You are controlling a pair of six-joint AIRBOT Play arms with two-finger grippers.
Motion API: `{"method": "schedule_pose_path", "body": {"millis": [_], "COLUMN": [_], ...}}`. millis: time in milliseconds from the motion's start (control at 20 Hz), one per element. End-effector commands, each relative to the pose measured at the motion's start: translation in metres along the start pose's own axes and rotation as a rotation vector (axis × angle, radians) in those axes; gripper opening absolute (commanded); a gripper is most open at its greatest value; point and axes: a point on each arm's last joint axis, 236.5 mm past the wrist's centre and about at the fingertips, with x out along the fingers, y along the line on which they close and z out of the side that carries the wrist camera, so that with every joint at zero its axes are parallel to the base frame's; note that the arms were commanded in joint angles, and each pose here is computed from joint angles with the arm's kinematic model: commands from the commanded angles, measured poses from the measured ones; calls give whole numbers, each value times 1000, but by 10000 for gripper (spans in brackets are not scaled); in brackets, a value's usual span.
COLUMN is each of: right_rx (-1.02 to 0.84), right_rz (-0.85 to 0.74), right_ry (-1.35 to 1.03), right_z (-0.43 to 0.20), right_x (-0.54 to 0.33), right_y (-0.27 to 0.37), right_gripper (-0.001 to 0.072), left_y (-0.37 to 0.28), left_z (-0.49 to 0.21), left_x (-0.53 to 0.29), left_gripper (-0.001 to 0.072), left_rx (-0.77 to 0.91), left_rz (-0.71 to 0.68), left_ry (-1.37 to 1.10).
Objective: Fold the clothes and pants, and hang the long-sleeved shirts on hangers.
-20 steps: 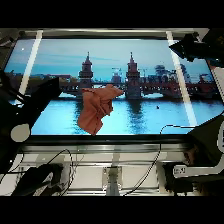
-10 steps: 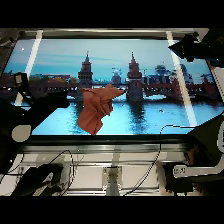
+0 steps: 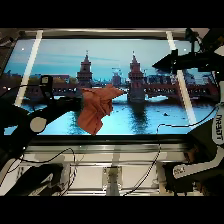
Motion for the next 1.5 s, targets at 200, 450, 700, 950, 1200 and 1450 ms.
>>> {"method": "schedule_pose_path", "body": {"millis": [200,450,700,950,1200,1450], "right_rx": [-2,-32,-32,-38,-45,24], "right_rz": [-145,-169,-226,-234,-247,-311], "right_ry": [147,128,122,94,56,-189], "right_z": [-22,-18,-16,-9,0,55], "right_x": [65,80,78,78,78,56], "right_y": [-48,-45,-58,-60,-64,-85], "right_gripper": [345,346,480,195,9,9], "left_y": [-14,-15,-8,-6,-51,-145], "left_z": [1,-8,-30,-15,86,149], "left_x": [34,66,83,88,46,-7], "left_gripper": [500,495,494,20,18,16], "left_rx": [70,56,56,58,101,169], "left_rz": [-10,-3,15,25,-58,-244], "left_ry": [-53,-42,20,-44,-263,-310]}}
